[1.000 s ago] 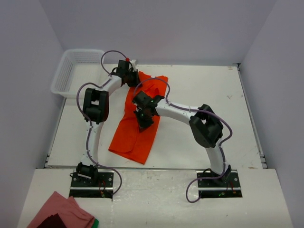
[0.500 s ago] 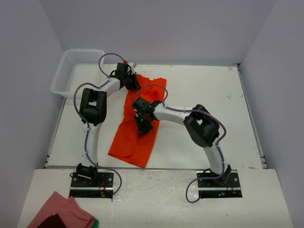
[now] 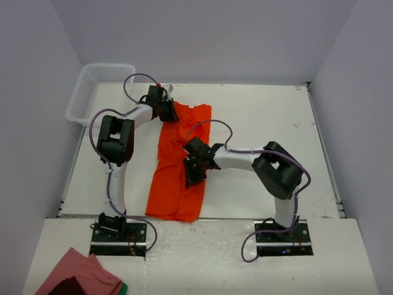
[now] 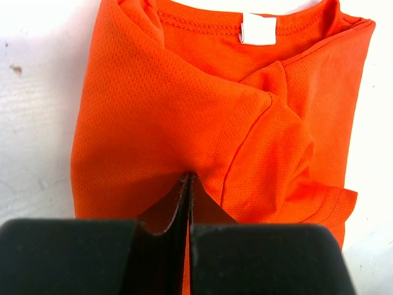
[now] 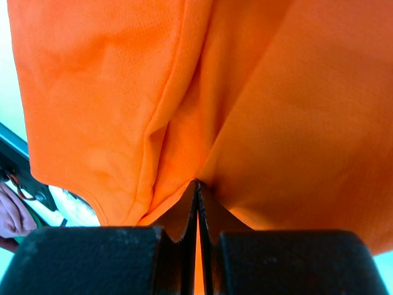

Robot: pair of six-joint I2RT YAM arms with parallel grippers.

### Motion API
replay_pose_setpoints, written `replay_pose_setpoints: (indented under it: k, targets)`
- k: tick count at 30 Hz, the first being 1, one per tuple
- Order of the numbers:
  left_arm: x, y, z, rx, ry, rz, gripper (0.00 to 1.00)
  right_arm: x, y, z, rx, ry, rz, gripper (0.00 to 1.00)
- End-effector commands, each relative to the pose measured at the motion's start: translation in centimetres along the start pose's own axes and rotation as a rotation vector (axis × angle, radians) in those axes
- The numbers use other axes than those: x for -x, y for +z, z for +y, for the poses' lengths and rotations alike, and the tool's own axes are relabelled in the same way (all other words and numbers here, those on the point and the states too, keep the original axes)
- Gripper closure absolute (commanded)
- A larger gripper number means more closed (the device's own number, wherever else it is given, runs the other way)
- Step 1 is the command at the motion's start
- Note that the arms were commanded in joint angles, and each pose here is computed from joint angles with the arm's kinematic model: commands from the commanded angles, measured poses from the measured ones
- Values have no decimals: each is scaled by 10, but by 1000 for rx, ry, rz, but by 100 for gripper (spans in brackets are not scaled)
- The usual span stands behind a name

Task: Fold and stack the t-shirts
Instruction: Rotate the tshirt 90 degrees

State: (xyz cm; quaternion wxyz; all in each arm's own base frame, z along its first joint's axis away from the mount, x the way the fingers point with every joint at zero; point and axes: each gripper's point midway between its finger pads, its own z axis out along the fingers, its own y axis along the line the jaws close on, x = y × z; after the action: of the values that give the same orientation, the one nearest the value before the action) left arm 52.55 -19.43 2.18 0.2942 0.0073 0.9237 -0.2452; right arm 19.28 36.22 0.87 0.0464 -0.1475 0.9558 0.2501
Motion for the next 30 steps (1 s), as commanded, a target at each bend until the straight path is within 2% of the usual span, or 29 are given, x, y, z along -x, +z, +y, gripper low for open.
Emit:
replay_pose_setpoints:
  k: [1, 8, 13, 18, 22, 26, 27, 28, 29, 30]
  targets:
    - [-15, -13, 18, 93, -25, 38, 100, -48, 9, -54, -195, 40, 96, 100]
    - [-18, -22, 16, 98, -27, 33, 100, -53, -5, -68, -253, 33, 66, 100]
    - [-18, -24, 12, 76, -15, 26, 100, -37, -23, -65, -281, -9, -19, 100]
    - [-15, -19, 5, 29, -8, 31, 100, 7, -66, -40, -308, -52, -156, 100]
    - [-12, -17, -1, 15, 4, 24, 100, 57, -109, -14, -326, -97, -285, 100]
    - [0, -24, -13, -3, 33, -8, 100, 97, -135, -8, -353, -95, -348, 98]
    - [3, -26, -15, -9, 36, -15, 100, 104, -134, -10, -365, -87, -348, 95]
    - [8, -29, -18, -13, 42, -26, 100, 114, -141, -5, -351, -84, -365, 80]
    - [15, -36, -24, -21, 50, -46, 100, 124, -145, -12, -349, -57, -370, 71]
    - [19, -39, -27, -22, 52, -56, 100, 131, -146, -18, -350, -29, -367, 48]
